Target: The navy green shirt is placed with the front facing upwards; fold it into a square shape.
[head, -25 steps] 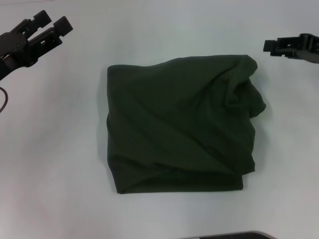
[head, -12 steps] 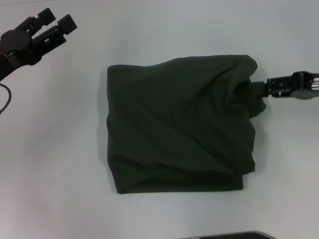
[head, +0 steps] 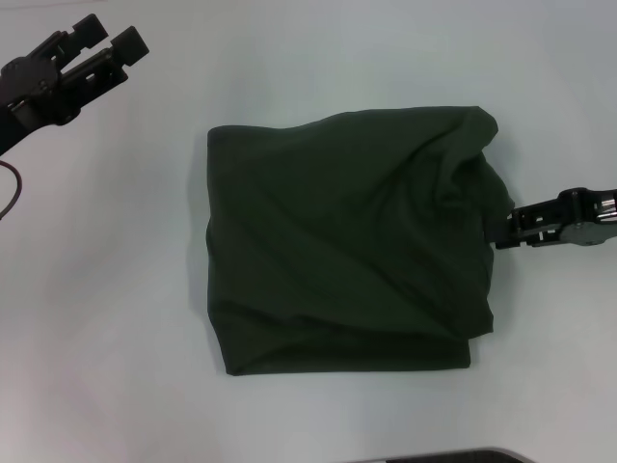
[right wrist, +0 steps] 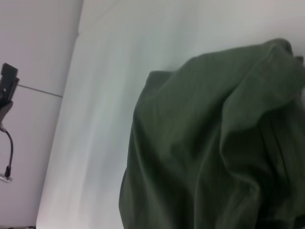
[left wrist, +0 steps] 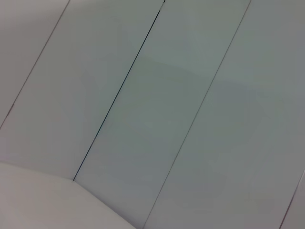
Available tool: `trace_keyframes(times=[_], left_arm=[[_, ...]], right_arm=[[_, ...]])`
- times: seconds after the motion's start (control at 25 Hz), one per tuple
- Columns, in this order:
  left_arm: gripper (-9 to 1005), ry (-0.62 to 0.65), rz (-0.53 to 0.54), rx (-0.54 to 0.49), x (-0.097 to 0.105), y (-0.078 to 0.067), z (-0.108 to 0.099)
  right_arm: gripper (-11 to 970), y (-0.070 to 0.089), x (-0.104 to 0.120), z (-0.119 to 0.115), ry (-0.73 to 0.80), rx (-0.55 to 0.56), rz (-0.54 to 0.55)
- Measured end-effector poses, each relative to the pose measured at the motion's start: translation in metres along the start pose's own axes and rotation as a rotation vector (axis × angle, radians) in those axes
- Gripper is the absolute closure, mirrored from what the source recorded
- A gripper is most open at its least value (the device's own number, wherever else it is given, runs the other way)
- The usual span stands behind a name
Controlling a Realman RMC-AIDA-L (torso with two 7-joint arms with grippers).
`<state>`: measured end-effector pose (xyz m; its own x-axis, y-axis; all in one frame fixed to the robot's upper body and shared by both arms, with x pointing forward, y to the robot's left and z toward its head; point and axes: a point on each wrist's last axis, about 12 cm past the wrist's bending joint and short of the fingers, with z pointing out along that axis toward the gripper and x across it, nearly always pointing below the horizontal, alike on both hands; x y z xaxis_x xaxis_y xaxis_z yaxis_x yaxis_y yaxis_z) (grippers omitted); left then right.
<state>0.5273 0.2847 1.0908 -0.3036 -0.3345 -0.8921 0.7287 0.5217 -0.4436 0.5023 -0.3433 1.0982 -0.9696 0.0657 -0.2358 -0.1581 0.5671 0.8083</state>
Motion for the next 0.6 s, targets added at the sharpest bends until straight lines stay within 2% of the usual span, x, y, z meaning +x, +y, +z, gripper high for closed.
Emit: trace_keyframes(times=[0.2, 0.6], left_arm=[[78, 0.000, 0.000, -0.002, 0.000, 0.000, 0.000], [78, -0.001, -0.001, -0.011, 0.000, 0.001, -0.001]], right_arm=[[561, 0.003, -0.004, 0.005, 0.026, 0.009, -0.007], [571, 0.003, -0.012, 0.031, 0.093, 0.043, -0.013]])
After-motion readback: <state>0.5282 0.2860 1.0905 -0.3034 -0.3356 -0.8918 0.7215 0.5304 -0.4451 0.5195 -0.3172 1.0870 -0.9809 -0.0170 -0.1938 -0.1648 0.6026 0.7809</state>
